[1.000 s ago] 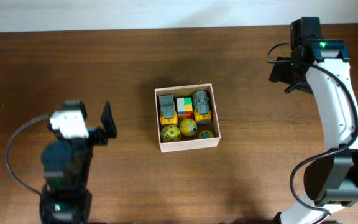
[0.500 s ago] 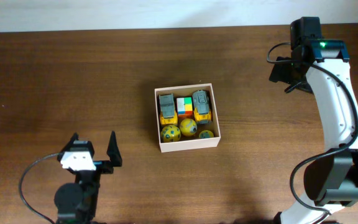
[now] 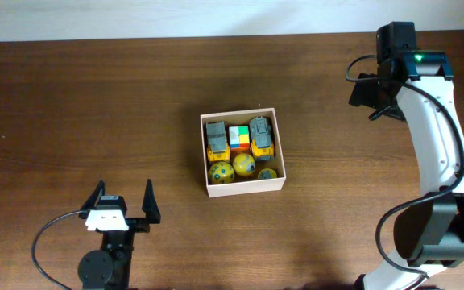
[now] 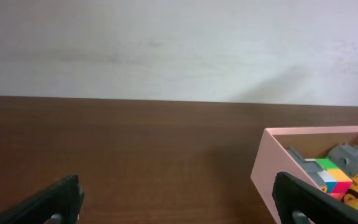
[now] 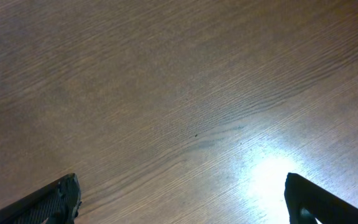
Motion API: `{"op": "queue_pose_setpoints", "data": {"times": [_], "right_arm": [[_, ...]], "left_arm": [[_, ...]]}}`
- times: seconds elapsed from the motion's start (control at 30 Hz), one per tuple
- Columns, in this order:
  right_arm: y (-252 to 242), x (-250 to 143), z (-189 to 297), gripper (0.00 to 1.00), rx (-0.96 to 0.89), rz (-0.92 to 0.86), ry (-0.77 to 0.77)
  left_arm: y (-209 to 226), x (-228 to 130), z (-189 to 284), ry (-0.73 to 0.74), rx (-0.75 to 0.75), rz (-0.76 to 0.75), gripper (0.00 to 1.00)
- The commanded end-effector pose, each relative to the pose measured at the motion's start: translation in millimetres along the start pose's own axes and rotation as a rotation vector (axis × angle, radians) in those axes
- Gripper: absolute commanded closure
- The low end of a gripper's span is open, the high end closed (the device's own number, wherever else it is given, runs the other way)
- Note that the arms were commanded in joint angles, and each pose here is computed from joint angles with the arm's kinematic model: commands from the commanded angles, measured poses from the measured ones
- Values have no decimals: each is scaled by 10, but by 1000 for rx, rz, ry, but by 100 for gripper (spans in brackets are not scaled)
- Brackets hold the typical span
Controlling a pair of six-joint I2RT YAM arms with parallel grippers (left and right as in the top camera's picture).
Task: Pack container
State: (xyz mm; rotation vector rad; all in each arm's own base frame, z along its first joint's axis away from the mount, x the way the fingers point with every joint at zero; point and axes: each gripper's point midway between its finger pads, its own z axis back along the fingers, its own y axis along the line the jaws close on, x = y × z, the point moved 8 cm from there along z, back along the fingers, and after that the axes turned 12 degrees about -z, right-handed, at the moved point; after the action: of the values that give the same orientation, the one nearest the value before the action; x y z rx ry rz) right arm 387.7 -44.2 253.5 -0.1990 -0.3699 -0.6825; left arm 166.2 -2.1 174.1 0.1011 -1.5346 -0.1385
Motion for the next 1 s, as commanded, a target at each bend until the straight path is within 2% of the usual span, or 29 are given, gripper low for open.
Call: {"op": "queue_pose_setpoints", "data": {"times": [0.0,0.97], "right_arm": [[-3,-18,-35,1,-9,-8,8],[-3,-18,-35,1,-9,-8,8]], "left_arm": [[-17,-93,-3,31,-12,-22,1],[-28,-107,-4,40,-24,-24,1]]}}
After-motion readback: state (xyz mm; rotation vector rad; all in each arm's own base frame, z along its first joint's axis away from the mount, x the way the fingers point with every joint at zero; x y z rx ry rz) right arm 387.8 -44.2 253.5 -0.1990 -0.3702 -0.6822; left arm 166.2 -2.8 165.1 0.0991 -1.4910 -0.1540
